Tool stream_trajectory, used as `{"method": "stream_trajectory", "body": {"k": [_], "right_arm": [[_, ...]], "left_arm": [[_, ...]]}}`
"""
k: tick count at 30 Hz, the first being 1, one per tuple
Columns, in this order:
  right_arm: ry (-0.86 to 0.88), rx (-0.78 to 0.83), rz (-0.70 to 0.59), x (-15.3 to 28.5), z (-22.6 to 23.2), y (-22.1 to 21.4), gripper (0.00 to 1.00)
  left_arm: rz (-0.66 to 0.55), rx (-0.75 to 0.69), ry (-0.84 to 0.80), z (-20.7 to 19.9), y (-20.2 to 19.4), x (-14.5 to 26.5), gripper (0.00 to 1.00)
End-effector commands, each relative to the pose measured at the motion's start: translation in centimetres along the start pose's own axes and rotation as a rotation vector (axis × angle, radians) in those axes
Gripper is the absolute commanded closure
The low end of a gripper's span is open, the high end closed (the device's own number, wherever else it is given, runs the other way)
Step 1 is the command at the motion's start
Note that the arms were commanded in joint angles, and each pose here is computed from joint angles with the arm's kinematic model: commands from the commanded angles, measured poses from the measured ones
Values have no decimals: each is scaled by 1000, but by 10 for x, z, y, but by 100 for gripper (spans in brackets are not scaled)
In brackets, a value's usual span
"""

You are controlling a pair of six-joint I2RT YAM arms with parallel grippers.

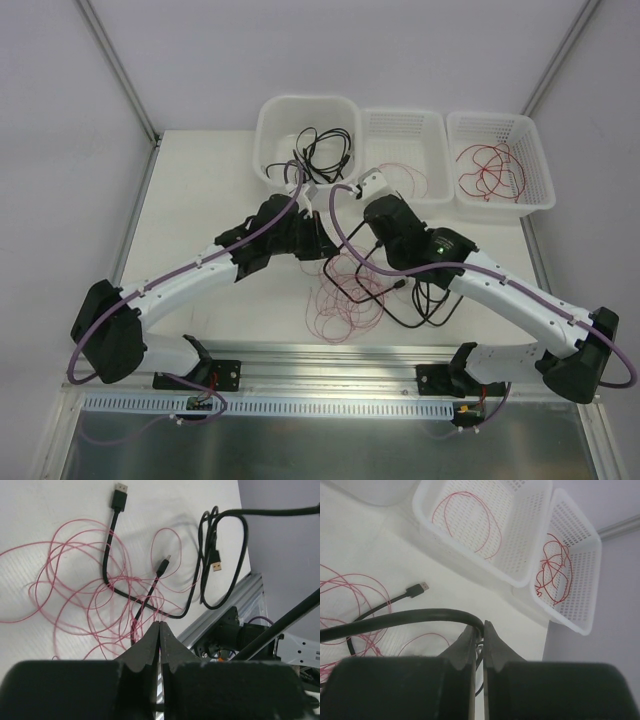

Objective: Untangle the cables

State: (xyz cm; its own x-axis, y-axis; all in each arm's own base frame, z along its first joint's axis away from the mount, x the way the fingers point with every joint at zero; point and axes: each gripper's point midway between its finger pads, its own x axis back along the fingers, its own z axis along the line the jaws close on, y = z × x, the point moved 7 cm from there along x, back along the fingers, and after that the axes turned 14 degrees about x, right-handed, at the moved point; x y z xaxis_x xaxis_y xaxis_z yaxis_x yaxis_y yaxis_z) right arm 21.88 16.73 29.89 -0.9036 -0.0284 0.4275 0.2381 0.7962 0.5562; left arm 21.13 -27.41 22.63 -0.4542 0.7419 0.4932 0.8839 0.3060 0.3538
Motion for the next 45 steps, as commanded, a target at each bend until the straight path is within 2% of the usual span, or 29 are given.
{"method": "stream_trajectory", "body": {"k": [1, 5, 8, 12, 14, 15, 18, 19, 20, 22, 23, 24, 27, 35, 40, 45], "right_arm": [[-156, 0, 38, 4, -22, -1, 99], [-203, -60, 89, 6, -39, -16, 99], [-188, -183, 32, 21, -57, -19, 99], [-79, -352, -166, 55, -81, -3, 99], [-45, -417, -271, 72, -91, 1, 99], [-4, -433, -322, 79, -92, 5, 99], [33, -467, -389, 91, -98, 9, 99], [41, -479, -401, 92, -98, 10, 99], [62, -483, -419, 95, -97, 11, 99], [81, -499, -431, 96, -96, 12, 99], [93, -515, -435, 97, -94, 12, 99], [110, -521, -449, 98, -92, 13, 99], [127, -554, -465, 98, -90, 16, 99], [128, -554, -431, 89, -84, 19, 99], [112, -538, -386, 81, -80, 14, 99], [144, -545, -390, 80, -75, 15, 99]], "left_arm": [[-57, -31, -16, 1, -3, 19, 100], [-154, -87, 25, 17, -4, 46, 100], [-202, -101, 159, 49, -6, 55, 100], [-200, -44, 264, 89, -15, 54, 100], [-173, -59, 261, 93, -17, 52, 100], [-169, -82, 244, 89, -16, 52, 95], [-146, -187, 115, 74, -15, 52, 67], [-160, -223, 63, 66, -13, 56, 51], [-179, -285, 8, 59, -10, 57, 39], [-169, -369, -103, 45, -14, 61, 23], [-187, -426, -151, 38, -14, 66, 10], [-213, -457, -205, 31, -12, 67, 6], [-231, -533, -350, 15, -15, 72, 5], [-88, -677, -627, 0, -44, 75, 6], [-123, -748, -708, -2, -50, 91, 7], [-151, -763, -694, -3, -46, 91, 8]]}}
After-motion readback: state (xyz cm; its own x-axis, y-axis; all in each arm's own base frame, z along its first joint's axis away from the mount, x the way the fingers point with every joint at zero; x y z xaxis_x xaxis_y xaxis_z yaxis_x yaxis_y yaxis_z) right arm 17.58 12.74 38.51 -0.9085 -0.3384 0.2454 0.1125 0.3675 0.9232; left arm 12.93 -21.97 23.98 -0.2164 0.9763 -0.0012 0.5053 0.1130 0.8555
